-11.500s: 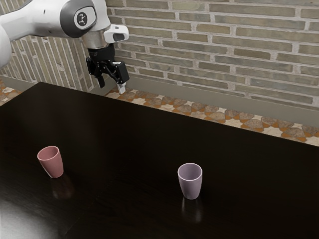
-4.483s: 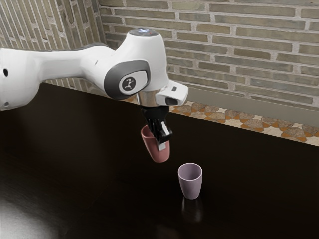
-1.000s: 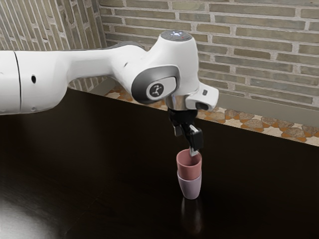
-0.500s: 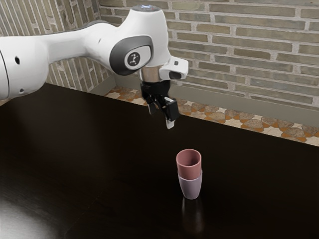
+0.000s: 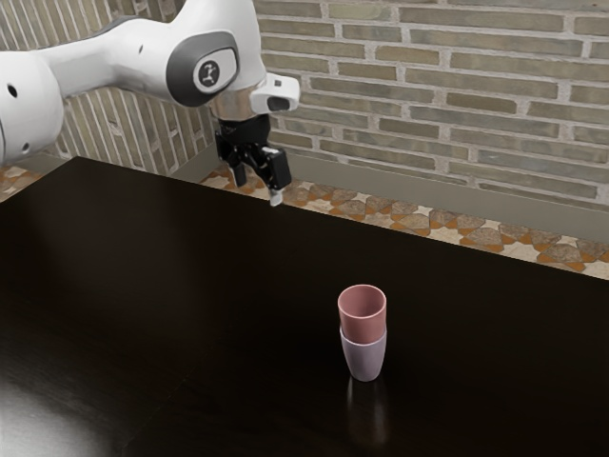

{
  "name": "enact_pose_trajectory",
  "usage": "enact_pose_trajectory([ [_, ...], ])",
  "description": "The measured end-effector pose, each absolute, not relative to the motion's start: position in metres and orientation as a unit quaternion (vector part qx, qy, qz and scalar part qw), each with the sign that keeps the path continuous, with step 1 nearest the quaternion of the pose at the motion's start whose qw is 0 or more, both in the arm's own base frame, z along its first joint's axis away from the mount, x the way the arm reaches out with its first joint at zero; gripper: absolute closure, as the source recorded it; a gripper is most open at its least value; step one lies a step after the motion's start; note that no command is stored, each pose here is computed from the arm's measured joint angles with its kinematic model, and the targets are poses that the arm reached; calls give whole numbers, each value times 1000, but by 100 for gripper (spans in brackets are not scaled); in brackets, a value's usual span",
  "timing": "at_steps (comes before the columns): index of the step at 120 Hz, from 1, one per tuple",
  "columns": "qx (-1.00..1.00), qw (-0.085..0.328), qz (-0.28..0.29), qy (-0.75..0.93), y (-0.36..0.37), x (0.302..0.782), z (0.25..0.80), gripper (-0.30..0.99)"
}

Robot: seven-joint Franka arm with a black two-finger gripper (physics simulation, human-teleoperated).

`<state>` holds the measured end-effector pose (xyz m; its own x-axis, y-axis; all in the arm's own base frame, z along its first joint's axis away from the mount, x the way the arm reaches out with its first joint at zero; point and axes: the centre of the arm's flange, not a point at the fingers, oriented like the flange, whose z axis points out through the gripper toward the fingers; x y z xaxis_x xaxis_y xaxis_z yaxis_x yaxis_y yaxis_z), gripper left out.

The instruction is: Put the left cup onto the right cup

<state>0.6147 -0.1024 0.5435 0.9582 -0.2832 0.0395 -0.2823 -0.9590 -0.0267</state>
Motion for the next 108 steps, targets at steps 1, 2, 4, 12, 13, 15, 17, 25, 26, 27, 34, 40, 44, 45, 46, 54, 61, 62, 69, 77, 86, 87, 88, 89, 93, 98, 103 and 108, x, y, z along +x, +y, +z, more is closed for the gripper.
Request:
enact_pose_trajectory([
  [1,-989,10,-21,143,-102,615,544,0],
  [2,-990,10,-21,142,-101,615,544,0],
  [4,-990,10,-22,141,-98,615,544,0],
  [12,-990,10,-24,139,-91,615,548,0],
  [13,-990,10,-24,139,-90,614,549,0],
  [15,-990,10,-25,139,-90,614,550,0],
  [17,-990,10,-26,140,-89,614,552,0],
  [25,-989,10,-29,143,-89,612,555,0],
  [26,-989,10,-29,143,-88,612,556,0],
  [27,-989,9,-29,143,-88,612,556,0],
  [34,-989,9,-31,145,-88,611,559,0],
  [40,-989,9,-35,147,-88,609,563,0],
  [44,-988,8,-36,148,-88,609,565,0],
  [45,-988,8,-36,148,-88,608,565,0],
  [46,-988,8,-36,148,-88,608,566,0],
  [54,-988,8,-38,150,-88,607,568,0],
  [61,-988,8,-40,151,-87,606,571,0],
  [62,-988,8,-40,152,-87,606,571,0],
  [69,-987,8,-41,153,-87,605,573,0],
  [77,-987,8,-40,154,-87,604,573,0],
  [86,-987,7,-39,155,-87,604,573,0],
  [87,-987,7,-39,155,-87,604,573,0],
  [88,-987,7,-39,155,-87,604,573,0],
  [89,-987,8,-39,156,-87,604,573,0],
  [93,-987,7,-38,156,-87,604,573,0],
  [98,-987,7,-38,157,-87,604,573,0],
  [103,-987,8,-38,157,-87,604,573,0],
  [108,-987,8,-38,158,-87,604,573,0],
])
